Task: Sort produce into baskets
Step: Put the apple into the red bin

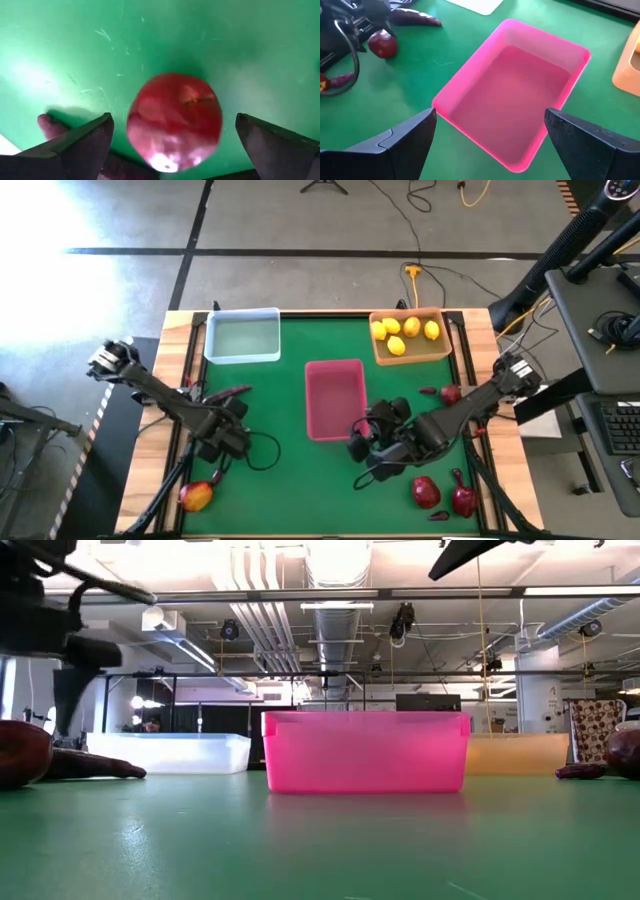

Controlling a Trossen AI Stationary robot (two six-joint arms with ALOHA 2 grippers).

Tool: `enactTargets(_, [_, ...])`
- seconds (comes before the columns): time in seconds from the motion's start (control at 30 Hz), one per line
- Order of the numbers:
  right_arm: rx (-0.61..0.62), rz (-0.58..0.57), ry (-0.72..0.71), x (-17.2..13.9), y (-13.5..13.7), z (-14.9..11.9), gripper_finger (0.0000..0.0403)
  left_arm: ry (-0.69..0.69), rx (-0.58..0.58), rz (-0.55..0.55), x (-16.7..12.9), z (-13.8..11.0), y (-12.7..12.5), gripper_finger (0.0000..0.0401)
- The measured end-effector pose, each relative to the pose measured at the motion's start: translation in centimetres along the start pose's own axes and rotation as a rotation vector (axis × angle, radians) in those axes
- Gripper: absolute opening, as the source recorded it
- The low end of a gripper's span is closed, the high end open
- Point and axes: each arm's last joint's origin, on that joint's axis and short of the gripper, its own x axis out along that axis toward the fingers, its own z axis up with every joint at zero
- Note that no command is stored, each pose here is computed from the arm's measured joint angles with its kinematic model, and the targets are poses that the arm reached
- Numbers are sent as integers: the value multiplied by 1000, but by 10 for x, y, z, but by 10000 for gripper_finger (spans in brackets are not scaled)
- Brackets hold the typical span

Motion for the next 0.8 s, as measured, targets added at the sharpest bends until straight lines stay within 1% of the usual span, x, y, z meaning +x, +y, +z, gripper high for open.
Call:
enactTargets(0.13, [11,6,7,0,1,2,364,44,21,-2,16,12,-2,396])
enactTargets(0.23, [20,24,19,-4,0,4,363,126,36,0,29,16,-4,380])
enactTargets(0.37, [29,43,18,-10,-2,5,363,206,18,-1,42,21,-7,335])
enactTargets(0.5, [9,56,16,-15,-5,9,363,232,-14,-6,43,26,-8,277])
enactTargets(0.53, [-23,67,25,-17,-6,11,364,227,-24,-17,39,28,-8,265])
enactTargets(0.6, [-122,111,59,-25,-7,15,363,182,-51,-40,21,36,-6,261])
enactTargets(0.67, [-207,162,76,-35,-7,19,363,147,-72,-11,-7,40,-2,261])
enactTargets(0.7, [-245,181,73,-40,-7,21,363,109,-76,10,-21,44,0,261])
enactTargets(0.73, [-276,195,68,-44,-9,23,363,30,-88,26,-37,50,3,261])
enactTargets(0.8, [-338,217,50,-51,-11,28,363,-144,-148,50,-67,63,14,261])
